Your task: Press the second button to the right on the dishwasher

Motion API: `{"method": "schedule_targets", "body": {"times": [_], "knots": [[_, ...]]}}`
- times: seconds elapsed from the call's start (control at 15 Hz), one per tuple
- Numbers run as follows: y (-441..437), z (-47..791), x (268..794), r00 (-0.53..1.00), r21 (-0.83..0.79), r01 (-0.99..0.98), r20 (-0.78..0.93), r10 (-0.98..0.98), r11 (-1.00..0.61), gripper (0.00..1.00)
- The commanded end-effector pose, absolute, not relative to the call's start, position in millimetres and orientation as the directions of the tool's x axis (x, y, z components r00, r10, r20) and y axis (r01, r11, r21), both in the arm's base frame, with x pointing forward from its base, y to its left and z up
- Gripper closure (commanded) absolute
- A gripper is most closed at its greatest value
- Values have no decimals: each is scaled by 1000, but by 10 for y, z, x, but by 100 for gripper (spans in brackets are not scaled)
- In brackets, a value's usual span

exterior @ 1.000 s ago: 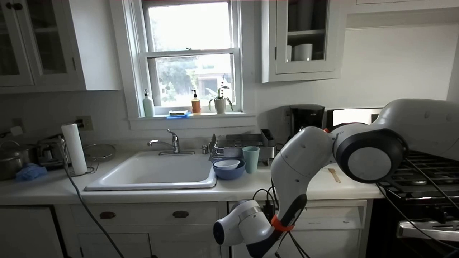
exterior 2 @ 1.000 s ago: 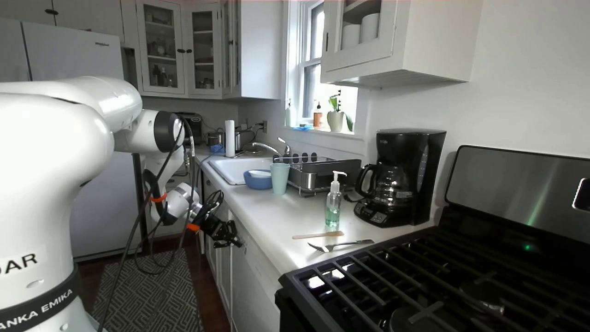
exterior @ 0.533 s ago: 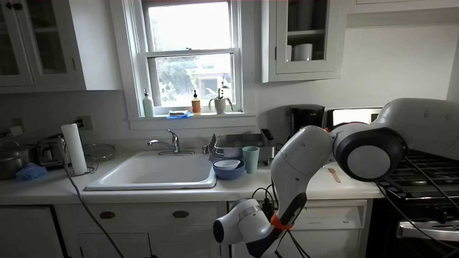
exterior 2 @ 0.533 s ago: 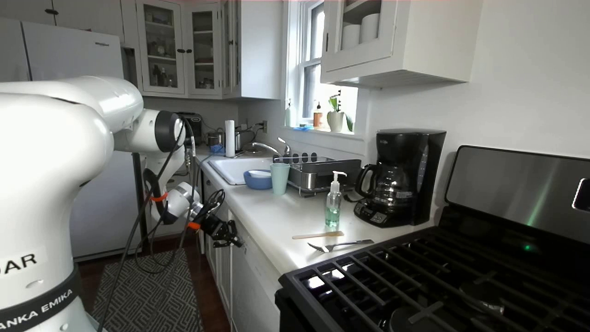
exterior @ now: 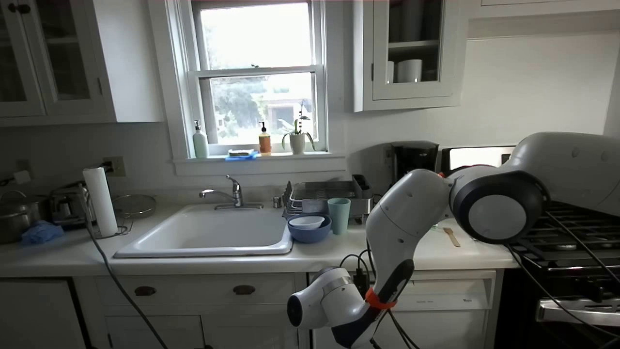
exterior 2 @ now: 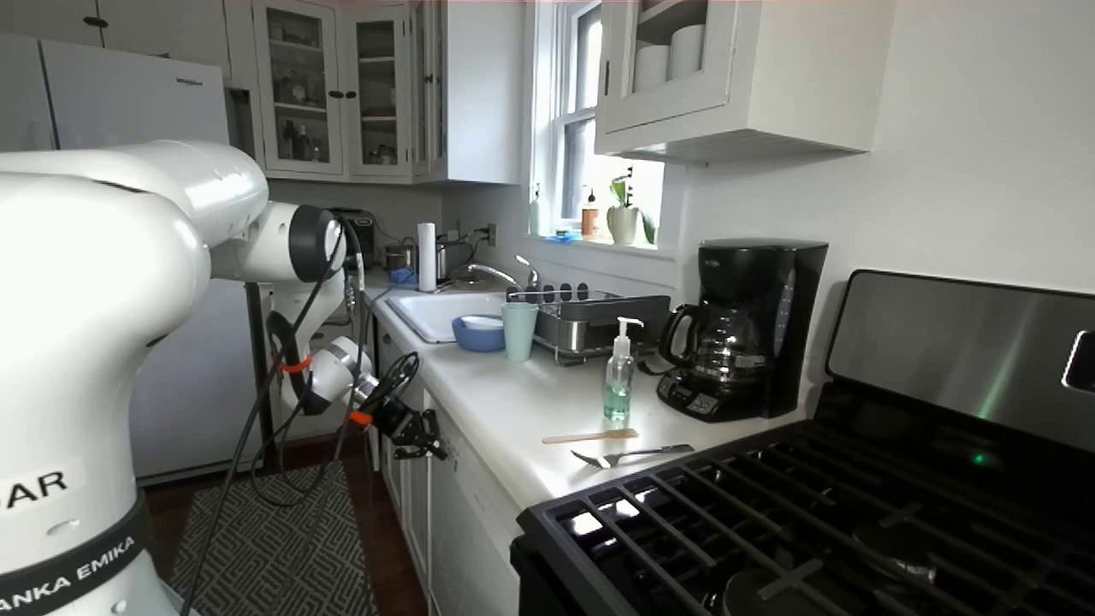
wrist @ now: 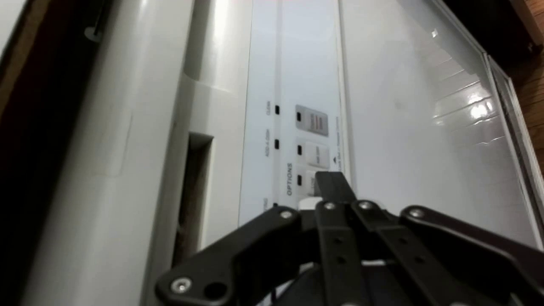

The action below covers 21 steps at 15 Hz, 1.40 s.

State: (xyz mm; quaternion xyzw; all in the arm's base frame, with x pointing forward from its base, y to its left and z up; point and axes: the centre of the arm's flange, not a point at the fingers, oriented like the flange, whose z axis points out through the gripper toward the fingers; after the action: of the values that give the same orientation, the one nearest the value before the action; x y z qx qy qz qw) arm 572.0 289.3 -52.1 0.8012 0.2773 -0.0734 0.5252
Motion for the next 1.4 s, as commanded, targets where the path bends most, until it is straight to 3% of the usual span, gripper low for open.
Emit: {"method": "schedule_targets", "body": {"times": [0.0,1.33], "knots": [[2820,-475,5846,832,784,533,-417,366,-318,100],[2735,-449,5863,853,776,517,-431,294,-361,100]]}}
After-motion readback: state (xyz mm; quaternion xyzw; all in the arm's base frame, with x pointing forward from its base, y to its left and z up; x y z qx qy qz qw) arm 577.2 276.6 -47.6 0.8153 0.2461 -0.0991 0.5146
